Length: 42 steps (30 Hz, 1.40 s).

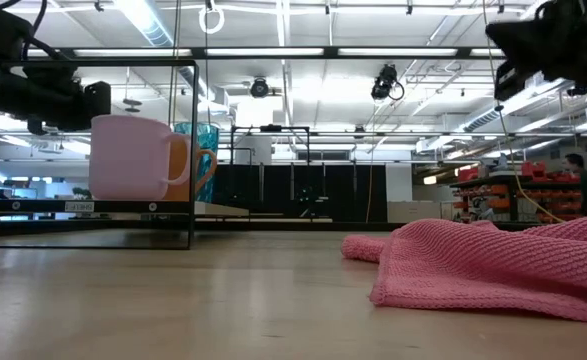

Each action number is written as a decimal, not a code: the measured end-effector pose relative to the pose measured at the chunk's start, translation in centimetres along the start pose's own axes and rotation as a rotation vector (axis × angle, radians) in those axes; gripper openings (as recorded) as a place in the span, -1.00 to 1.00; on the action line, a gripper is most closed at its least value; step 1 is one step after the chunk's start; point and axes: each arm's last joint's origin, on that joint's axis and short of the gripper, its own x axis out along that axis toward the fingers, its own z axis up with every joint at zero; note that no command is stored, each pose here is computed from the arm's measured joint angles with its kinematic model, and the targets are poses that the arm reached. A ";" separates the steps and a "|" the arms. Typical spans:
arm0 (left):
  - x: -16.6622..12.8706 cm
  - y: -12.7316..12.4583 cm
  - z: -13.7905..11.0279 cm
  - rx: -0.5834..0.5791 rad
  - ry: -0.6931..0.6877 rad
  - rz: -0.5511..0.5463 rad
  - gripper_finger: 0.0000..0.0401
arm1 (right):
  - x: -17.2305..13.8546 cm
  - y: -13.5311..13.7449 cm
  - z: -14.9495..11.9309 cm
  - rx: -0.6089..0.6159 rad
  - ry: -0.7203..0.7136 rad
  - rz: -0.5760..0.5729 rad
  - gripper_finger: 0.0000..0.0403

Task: Stack small to large cups/mugs on shelf
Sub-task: Return to Home Position

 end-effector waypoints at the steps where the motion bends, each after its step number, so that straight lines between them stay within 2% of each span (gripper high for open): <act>1: 0.0 0.0 0.0 0.001 0.000 0.000 -0.82 | 0.0 -0.1 -0.2 0.002 0.024 -0.019 -0.93; 6: 0.0 0.0 0.0 0.005 0.000 0.000 -0.86 | -0.2 -0.5 -1.7 0.011 0.165 -0.099 -0.93; 10: 0.0 0.0 0.0 0.005 0.000 0.000 -0.88 | -0.3 -0.6 -2.2 -0.032 0.215 -0.128 -0.93; 19: 0.0 0.0 0.0 0.005 0.000 0.000 -0.83 | -0.3 -0.6 -2.2 -0.137 0.224 -0.137 -0.93; 32: 0.0 0.0 0.0 0.006 0.000 0.000 -0.87 | -0.3 -0.6 -2.2 -0.136 0.223 -0.137 -0.93; 42: 0.0 0.0 0.0 0.005 0.000 0.000 -0.82 | -0.3 -0.6 -2.2 -0.136 0.223 -0.137 -0.93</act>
